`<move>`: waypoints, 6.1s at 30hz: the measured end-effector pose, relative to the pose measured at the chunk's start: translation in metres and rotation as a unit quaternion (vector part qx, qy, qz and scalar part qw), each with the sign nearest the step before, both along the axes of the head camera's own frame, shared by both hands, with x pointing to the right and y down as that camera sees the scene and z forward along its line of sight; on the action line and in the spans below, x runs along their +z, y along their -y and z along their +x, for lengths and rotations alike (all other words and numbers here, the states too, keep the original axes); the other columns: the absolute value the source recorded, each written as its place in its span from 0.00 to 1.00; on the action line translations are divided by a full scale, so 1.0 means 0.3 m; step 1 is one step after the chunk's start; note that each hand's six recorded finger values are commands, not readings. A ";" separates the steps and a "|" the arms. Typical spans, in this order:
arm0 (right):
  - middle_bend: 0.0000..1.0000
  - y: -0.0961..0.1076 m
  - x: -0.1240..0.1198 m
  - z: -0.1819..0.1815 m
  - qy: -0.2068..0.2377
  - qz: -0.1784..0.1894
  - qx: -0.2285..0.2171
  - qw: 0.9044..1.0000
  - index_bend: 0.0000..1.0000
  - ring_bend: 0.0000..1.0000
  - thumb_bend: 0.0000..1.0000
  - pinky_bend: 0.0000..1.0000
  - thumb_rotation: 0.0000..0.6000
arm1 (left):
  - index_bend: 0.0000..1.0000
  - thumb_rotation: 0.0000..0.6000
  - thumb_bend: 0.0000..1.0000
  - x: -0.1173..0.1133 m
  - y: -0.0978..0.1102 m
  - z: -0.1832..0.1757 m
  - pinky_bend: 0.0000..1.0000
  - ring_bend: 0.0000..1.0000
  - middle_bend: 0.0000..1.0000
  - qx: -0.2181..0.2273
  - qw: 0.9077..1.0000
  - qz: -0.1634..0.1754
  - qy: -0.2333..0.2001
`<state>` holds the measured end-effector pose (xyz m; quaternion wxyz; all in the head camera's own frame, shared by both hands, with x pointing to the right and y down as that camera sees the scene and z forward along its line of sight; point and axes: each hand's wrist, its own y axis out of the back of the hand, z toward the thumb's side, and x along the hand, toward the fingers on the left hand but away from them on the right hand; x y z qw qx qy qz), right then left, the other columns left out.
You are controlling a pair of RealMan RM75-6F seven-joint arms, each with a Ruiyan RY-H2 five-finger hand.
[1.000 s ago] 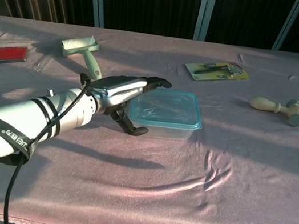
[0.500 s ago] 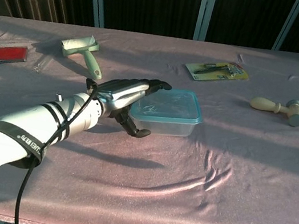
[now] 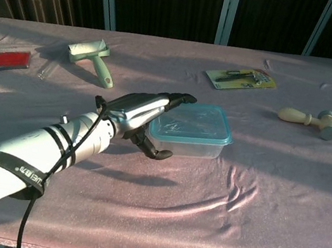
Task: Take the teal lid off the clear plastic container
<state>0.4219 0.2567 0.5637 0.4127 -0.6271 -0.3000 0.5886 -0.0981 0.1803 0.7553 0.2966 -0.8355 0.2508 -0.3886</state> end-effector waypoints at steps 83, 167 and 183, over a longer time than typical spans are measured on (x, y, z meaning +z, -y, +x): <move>0.08 0.183 0.365 -0.808 0.128 0.043 -0.236 0.962 0.65 0.00 0.46 0.00 1.00 | 0.00 1.00 0.33 -0.055 -0.136 -0.007 0.45 0.50 0.54 0.058 0.998 0.002 -0.025; 0.20 0.345 0.356 -0.247 -0.021 0.093 -0.175 0.980 0.65 0.06 0.61 0.01 1.00 | 0.00 1.00 0.32 -0.163 0.010 -0.443 0.00 0.00 0.00 -0.016 0.997 0.068 -0.024; 0.00 0.110 0.363 -0.239 0.023 -0.050 -0.167 0.984 0.00 0.00 0.12 0.00 1.00 | 0.00 1.00 0.33 -0.291 -0.159 -0.679 0.00 0.00 0.00 -0.005 0.999 -0.007 0.052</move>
